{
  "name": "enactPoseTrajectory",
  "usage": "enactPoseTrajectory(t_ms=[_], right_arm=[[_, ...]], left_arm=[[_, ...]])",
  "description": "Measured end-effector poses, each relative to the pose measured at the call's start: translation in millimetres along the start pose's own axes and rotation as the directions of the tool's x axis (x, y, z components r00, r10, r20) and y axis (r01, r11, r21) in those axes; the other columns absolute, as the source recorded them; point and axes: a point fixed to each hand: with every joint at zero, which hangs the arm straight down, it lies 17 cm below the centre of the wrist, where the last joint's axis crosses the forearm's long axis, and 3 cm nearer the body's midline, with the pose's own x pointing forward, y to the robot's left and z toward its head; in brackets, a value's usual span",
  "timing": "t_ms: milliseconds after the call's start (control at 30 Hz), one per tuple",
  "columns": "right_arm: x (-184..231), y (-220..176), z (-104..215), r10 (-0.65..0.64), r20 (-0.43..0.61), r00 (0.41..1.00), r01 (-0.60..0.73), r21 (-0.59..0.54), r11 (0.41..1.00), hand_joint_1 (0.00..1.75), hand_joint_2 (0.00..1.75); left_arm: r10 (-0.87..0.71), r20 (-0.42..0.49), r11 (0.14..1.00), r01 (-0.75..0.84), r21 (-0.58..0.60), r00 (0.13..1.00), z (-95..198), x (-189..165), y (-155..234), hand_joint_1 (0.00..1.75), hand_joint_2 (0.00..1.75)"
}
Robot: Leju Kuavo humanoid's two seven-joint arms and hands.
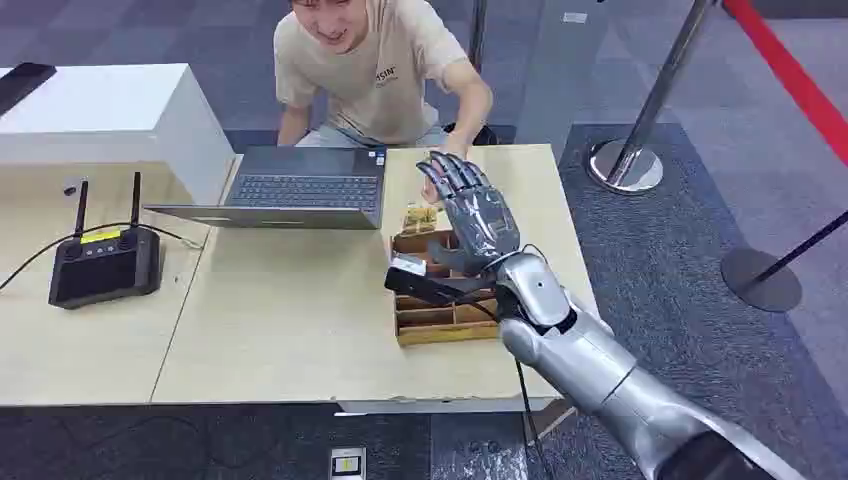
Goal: Pass the card to the sensor for recognition and then transmit it.
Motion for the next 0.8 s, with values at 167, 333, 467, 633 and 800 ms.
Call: enactPoseTrajectory(t_ms=[167,333,467,633,800], right_arm=[[-1.7,3.2,2.5,-0.045,-0.013,0.999,0.045,0.013,0.999,0.00,1.75],[-5.4,7.9,6.2,-0.052,-0.023,0.998,0.053,0.024,0.998,0.00,1.75],[-8.0,13.3,10.3,-0.050,-0.030,0.998,0.051,0.035,0.998,1.75,1.75],[-8.9,19.0,13.4,-0.071,-0.027,0.997,0.072,0.050,0.996,1.75,1.75],[-8.7,20.8,14.5,-0.077,-0.026,0.997,0.079,0.055,0.995,1.75,1.75]], left_arm=[[-0.002,-0.001,1.000,0.002,0.001,1.000,-0.1,-0.4,0.1,0.00,1.75],[-0.003,-0.001,1.000,0.003,0.001,1.000,-0.1,-0.5,0.0,0.00,1.75],[-0.003,0.000,1.000,0.003,0.001,1.000,0.0,-0.3,-0.1,0.00,1.75],[-0.004,0.000,1.000,0.004,0.001,1.000,0.0,-0.3,0.0,0.00,1.75],[-0.009,0.000,1.000,0.009,0.001,1.000,0.0,-0.4,-0.1,0.00,1.75]])
